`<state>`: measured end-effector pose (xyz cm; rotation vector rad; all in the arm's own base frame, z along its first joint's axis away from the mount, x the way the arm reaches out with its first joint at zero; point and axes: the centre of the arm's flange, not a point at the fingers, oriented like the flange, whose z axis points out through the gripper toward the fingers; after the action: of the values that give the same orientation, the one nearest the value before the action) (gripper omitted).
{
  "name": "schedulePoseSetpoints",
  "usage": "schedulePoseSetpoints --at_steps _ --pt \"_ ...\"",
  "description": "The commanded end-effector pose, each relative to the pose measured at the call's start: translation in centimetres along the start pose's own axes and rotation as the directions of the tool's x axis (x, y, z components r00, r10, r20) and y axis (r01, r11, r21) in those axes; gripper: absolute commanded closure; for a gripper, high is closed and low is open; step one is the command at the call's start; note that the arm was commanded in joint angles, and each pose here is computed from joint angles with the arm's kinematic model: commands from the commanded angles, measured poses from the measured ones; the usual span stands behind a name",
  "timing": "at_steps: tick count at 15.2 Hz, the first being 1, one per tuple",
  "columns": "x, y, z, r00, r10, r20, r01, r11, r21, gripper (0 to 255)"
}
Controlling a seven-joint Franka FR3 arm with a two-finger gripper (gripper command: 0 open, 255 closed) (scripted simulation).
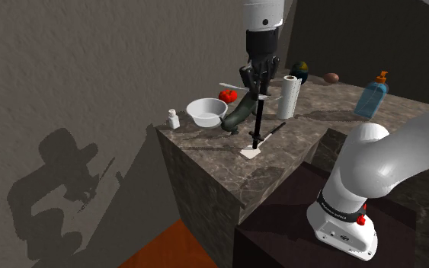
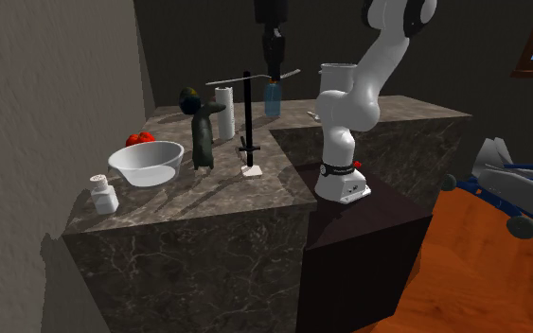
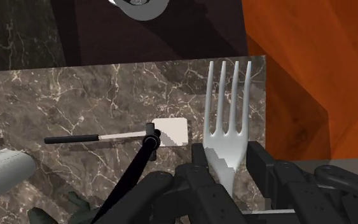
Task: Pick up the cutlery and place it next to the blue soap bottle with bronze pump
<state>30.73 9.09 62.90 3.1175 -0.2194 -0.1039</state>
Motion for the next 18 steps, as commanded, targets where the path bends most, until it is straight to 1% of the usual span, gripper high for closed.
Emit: schedulePoseSetpoints --at_steps 1,18 --pt "-1.0 2.4 0.2 1.000 -0.002 0.000 0.002 1.000 0.000 255" --pt "-8.1 23.6 1.1 1.000 -0.002 0.000 0.002 1.000 0.000 255"
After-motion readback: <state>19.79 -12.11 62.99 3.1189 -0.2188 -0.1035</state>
